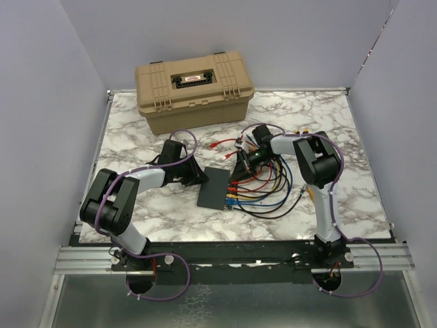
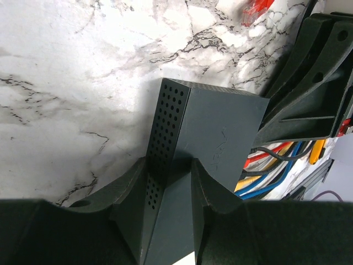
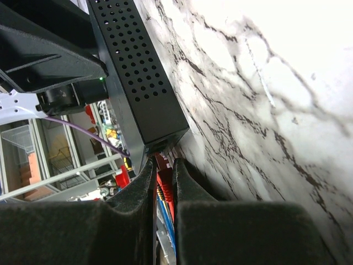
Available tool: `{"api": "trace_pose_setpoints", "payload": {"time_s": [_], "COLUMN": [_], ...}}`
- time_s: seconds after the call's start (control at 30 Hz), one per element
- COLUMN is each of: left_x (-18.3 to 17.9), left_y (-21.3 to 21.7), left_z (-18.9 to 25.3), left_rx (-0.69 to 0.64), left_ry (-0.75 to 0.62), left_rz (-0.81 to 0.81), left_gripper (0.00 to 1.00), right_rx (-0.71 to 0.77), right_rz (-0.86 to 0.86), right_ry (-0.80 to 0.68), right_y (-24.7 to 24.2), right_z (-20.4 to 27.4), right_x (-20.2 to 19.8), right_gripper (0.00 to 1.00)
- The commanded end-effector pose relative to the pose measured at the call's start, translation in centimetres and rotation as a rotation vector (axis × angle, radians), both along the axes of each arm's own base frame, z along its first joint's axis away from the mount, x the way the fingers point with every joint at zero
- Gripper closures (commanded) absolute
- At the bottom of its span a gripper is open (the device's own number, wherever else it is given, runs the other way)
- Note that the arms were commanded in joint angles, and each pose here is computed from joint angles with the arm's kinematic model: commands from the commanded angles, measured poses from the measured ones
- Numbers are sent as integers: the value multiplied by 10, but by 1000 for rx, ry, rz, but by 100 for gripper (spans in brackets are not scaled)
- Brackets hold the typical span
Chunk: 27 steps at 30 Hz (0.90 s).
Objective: Pull the plug from the switch port
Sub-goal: Pull the connector from the switch port.
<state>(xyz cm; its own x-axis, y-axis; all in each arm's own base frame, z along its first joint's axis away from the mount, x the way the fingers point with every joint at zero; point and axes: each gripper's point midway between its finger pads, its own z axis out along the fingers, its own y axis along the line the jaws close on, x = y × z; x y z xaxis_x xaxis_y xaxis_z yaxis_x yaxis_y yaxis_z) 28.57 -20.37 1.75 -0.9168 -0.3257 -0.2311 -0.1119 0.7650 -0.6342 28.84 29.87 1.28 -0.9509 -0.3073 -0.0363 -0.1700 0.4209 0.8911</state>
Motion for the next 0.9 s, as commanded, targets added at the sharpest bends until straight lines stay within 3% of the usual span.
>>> {"api": "trace_pose_setpoints", "payload": {"time_s": [0.0, 0.87], "left_x": [-80, -79], "left_y": [70, 70], "left_z": [-95, -95], "left_rx": [390, 392], "left_ry": [312, 312], "left_rz": [38, 41], "left_gripper": [100, 100], "right_rx": [-321, -387], "right_rz": [17, -5], "right_ry": [49, -12], "right_y": [-32, -54], "right_z": [-70, -58], "right_x": [-34, -35], "right_gripper": [100, 100]}}
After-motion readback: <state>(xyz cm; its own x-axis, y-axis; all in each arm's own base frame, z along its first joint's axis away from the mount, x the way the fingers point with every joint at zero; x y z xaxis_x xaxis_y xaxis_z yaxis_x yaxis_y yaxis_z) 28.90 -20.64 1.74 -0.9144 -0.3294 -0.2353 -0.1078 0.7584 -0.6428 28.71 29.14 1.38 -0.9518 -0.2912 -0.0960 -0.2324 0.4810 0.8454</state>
